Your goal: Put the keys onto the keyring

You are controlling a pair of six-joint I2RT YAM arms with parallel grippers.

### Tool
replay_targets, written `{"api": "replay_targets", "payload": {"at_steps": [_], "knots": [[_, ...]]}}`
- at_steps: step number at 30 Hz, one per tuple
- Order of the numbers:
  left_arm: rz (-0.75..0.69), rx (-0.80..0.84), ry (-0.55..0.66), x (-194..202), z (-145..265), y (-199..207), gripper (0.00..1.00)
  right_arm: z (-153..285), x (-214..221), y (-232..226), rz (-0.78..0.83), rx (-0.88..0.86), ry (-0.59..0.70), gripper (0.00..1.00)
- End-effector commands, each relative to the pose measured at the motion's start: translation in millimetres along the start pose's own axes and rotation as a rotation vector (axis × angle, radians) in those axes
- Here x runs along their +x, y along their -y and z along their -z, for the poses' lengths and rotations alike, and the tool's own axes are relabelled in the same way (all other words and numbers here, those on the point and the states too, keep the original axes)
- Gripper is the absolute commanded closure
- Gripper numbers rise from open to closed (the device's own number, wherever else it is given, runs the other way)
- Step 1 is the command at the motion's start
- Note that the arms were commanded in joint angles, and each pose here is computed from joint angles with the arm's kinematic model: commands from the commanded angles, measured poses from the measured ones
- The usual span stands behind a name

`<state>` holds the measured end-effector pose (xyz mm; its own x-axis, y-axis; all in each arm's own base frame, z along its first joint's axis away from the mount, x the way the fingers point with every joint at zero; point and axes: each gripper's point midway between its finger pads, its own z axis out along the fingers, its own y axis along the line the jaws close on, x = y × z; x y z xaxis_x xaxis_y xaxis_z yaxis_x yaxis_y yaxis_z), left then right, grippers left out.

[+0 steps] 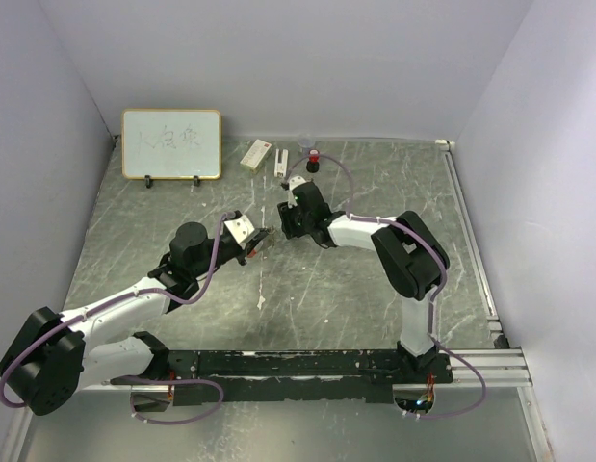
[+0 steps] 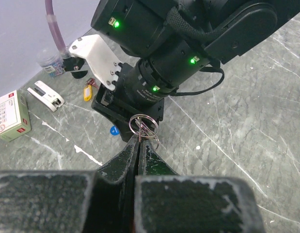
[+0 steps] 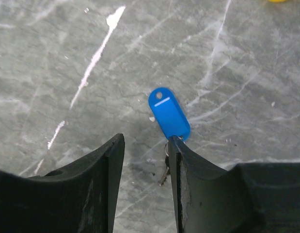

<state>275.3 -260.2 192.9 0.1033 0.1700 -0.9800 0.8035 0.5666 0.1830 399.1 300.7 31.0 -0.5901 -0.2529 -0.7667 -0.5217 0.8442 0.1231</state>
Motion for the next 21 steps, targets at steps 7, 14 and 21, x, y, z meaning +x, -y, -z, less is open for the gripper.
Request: {"api": "replay_targets", "payload": {"at_steps": [7,14,21], "knots": [[-0.017,-0.017,0.056,-16,3,-5,0.93,4,10,20,0.069,0.170,-0.022,0.59],[-0.015,-0.016,0.055,-16,3,-5,0.93,1,15,24,0.089,0.193,-0.040,0.61],[-0.016,-0.017,0.056,-17,3,-5,0.93,0,20,25,0.088,0.194,-0.052,0.67]]}}
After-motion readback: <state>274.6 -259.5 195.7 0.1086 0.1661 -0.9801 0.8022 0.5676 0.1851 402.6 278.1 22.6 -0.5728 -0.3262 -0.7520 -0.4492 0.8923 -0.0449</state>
